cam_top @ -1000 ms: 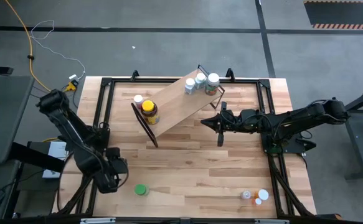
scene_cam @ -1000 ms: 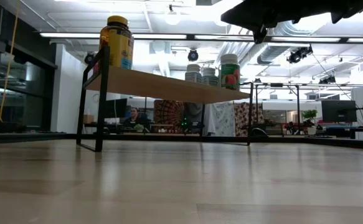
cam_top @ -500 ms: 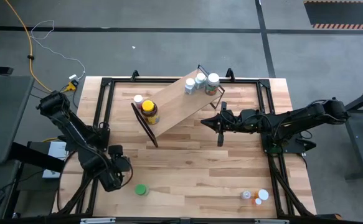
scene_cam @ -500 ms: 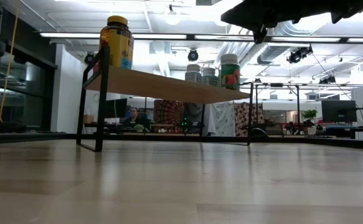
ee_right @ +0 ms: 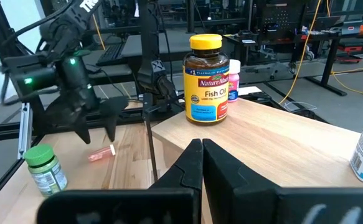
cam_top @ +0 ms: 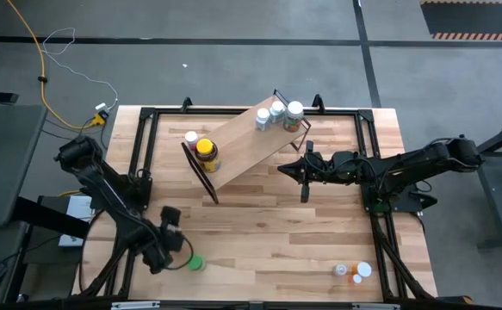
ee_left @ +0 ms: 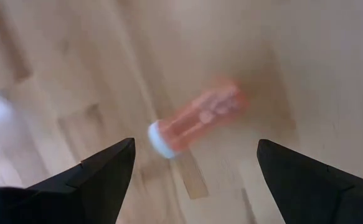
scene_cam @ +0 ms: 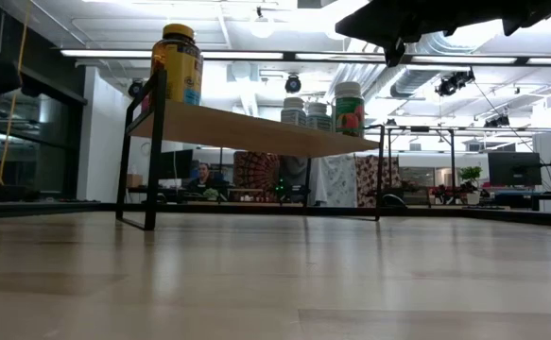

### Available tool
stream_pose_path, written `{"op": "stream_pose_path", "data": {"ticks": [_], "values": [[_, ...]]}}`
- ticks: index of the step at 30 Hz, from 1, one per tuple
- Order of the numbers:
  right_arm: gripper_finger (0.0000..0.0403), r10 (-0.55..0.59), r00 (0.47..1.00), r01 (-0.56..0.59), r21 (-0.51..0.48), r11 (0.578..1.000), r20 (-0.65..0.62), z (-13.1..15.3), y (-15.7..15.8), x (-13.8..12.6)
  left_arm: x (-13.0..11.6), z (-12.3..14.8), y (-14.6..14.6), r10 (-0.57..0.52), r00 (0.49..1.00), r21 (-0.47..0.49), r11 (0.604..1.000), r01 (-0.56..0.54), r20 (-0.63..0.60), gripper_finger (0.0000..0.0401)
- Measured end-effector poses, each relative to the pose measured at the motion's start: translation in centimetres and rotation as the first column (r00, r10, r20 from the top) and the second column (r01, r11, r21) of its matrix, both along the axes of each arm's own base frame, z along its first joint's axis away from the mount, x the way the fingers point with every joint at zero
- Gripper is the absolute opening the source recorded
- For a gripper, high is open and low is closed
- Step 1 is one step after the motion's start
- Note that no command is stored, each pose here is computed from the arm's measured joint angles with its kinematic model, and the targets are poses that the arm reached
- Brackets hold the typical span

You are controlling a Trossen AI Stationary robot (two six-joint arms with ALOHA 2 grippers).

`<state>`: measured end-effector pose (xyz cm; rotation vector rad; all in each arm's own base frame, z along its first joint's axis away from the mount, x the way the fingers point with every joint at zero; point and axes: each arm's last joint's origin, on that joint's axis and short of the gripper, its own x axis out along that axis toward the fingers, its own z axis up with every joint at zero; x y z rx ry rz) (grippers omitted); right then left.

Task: Pick and place medicine bottles onto shelf by color
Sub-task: Put the left light pink medicine bottle on the shelf

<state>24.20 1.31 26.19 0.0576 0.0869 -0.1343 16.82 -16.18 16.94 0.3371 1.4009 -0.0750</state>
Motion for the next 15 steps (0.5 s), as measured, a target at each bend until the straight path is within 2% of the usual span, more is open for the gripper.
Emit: {"op": "stream_pose_path", "data": {"ticks": [3,6,9,15], "values": [[0.0,0.0,1.0,0.0,0.0,1.0,0.0,0.0,0.0,0.0,0.7,-0.4,-0.8,-0.184,0.982,0.037,0.982,0.186,-0.047,0.0328],[0.0,0.0,1.0,0.0,0.0,1.0,0.0,0.0,0.0,0.0,1.4,-1.0,-1.1,-0.288,0.955,0.097,0.951,0.295,-0.077,0.0328],[0.0,0.0,1.0,0.0,0.0,1.0,0.0,0.0,0.0,0.0,1.9,-2.1,-1.0,-0.341,0.929,0.115,0.926,0.358,-0.145,0.0328],[0.0,0.0,1.0,0.0,0.0,1.0,-0.003,0.0,0.0,0.0,2.5,-3.6,-0.7,-0.387,0.884,0.09,0.902,0.422,-0.26,0.0328]]}}
